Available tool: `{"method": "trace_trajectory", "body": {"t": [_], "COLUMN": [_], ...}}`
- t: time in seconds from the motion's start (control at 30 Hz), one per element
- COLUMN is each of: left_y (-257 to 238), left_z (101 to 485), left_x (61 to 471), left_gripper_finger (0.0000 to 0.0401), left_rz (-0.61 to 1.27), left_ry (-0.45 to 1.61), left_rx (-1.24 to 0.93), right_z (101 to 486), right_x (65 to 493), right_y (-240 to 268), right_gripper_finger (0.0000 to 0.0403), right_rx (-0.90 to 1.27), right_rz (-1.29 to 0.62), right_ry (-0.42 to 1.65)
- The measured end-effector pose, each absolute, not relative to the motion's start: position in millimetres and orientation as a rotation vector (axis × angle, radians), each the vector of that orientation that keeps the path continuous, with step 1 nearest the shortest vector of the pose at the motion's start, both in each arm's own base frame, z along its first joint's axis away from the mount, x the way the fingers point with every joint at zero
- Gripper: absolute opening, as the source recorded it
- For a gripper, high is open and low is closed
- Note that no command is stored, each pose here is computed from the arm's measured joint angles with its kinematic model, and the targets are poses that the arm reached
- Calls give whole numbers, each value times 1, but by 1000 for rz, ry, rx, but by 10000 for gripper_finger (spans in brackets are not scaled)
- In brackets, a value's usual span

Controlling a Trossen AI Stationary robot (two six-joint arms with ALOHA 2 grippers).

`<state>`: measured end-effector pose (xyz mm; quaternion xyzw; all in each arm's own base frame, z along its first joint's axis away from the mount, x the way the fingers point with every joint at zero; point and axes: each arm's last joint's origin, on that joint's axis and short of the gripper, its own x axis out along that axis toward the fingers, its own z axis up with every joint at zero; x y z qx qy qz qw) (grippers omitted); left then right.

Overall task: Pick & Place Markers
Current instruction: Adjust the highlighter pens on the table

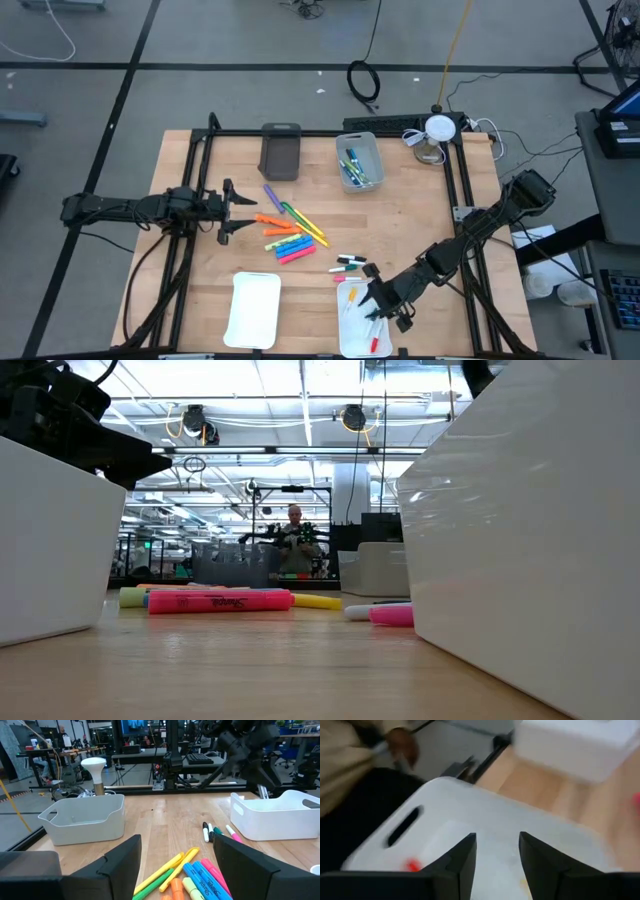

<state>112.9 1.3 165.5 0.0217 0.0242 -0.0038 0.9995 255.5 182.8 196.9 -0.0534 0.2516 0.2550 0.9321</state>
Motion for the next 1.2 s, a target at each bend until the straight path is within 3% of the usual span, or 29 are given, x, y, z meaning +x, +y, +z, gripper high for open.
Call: {"method": "trace_trajectory", "body": {"t": [0.13,0.23,0.4,0.53,0.8,0.97,1.2], "left_y": [1,1,1,1,1,1,1], "left_z": [166,166,166,166,166,166,166], "left_x": [113,113,113,113,113,113,113], "left_gripper_finger": [251,251,251,251,251,251,251], "left_rz": [-8,-8,-8,-8,-8,-8,-8], "left_ry": [48,48,48,48,48,48,48], "left_rx": [43,43,43,43,43,43,43], "right_z": [217,236,258,237,159,145,158], "right_x": [270,287,323,347,380,382,382], "right_y": [175,164,137,116,95,85,84], "right_gripper_finger": [119,87,9,3,0,0,0], "right_rx": [-261,-336,-382,-387,-247,-225,-221], "right_rz": [335,316,260,203,403,421,447], "right_ry": [253,191,364,627,922,1053,1008]}}
